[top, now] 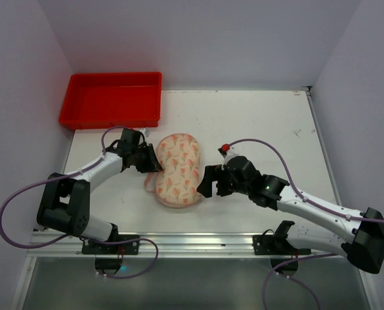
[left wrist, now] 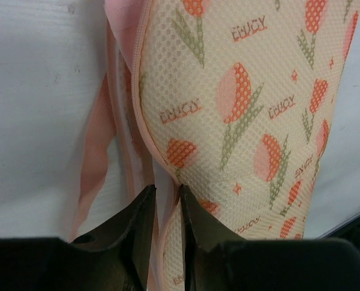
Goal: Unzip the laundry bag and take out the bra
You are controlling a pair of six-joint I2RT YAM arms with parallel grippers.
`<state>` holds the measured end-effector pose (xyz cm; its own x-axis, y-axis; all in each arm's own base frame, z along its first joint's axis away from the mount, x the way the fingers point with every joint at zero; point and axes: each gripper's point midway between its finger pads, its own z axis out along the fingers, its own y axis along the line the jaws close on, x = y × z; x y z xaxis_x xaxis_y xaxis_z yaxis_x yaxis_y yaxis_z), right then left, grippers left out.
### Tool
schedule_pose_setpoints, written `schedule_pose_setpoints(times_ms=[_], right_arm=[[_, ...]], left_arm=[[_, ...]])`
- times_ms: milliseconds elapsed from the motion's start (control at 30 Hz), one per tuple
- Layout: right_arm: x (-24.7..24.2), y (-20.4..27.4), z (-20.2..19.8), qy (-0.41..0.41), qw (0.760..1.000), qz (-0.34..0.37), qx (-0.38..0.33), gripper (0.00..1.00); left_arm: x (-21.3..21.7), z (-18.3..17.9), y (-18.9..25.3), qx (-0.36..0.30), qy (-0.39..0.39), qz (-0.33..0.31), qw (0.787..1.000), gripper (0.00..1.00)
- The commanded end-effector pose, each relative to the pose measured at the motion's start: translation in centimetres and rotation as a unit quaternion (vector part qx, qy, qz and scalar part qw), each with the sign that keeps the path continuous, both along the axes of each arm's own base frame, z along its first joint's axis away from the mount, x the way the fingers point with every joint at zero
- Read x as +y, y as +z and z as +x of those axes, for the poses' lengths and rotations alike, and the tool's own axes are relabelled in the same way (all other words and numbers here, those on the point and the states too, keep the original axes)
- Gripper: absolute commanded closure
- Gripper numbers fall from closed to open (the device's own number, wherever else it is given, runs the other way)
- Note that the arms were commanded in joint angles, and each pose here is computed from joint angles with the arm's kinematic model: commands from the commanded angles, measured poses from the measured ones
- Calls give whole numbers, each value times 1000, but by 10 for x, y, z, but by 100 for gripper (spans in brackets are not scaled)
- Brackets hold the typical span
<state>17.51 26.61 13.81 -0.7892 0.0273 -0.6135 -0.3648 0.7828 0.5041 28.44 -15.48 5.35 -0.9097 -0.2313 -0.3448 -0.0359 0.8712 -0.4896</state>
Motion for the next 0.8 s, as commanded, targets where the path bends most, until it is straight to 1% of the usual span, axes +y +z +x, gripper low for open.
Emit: schedule_pose_setpoints(times_ms=[0,100,167,200,267,300,367,400,433,467,500,567,600,633,767], right_arm=[[4,4,1,-3,1000,17,-6,9],[3,4,1,-3,1000,20,-7,10],[3,6,1,-3,1000,22,-8,10],[3,7,1,-5,1000,23,-10,10],[3,8,1,-4,1000,25,-10,10],[3,9,1,-4,1000,27,-11,10],[2,12,2,-6,1000,26,-14,10],[2,13,1,-6,1000,26,-14,10],[1,14,0,-5,1000,25,-14,10],[-1,20,1,-6,999,28,-20,10],[-2,22,1,-7,999,28,-23,10],[-8,27,0,-14,999,28,-32,10],[-12,30,2,-22,999,27,-40,10],[-16,31,1,-25,998,25,-43,10],[-31,49,2,-49,995,39,-74,10]], left_arm=[[-10,4,9,-22,-19,-35,999,75],[-10,2,9,-23,-20,-35,999,78],[-10,2,9,-25,-20,-36,999,84],[-10,2,8,-24,-20,-36,999,90],[-10,1,9,-22,-21,-37,999,98],[-11,3,13,-27,-21,-38,999,100],[-12,3,21,-33,-23,-42,998,100],[-12,8,36,-54,-22,-45,997,100],[-11,7,43,-56,-21,-41,997,100],[-11,9,58,-76,-21,-46,996,100],[-14,15,75,-95,-24,-51,994,100],[-20,16,95,-110,-32,-71,991,100],[-26,19,113,-128,-40,-82,988,100],[-33,17,123,-131,-51,-100,985,100],[-68,25,164,-156,-91,-133,974,100]])
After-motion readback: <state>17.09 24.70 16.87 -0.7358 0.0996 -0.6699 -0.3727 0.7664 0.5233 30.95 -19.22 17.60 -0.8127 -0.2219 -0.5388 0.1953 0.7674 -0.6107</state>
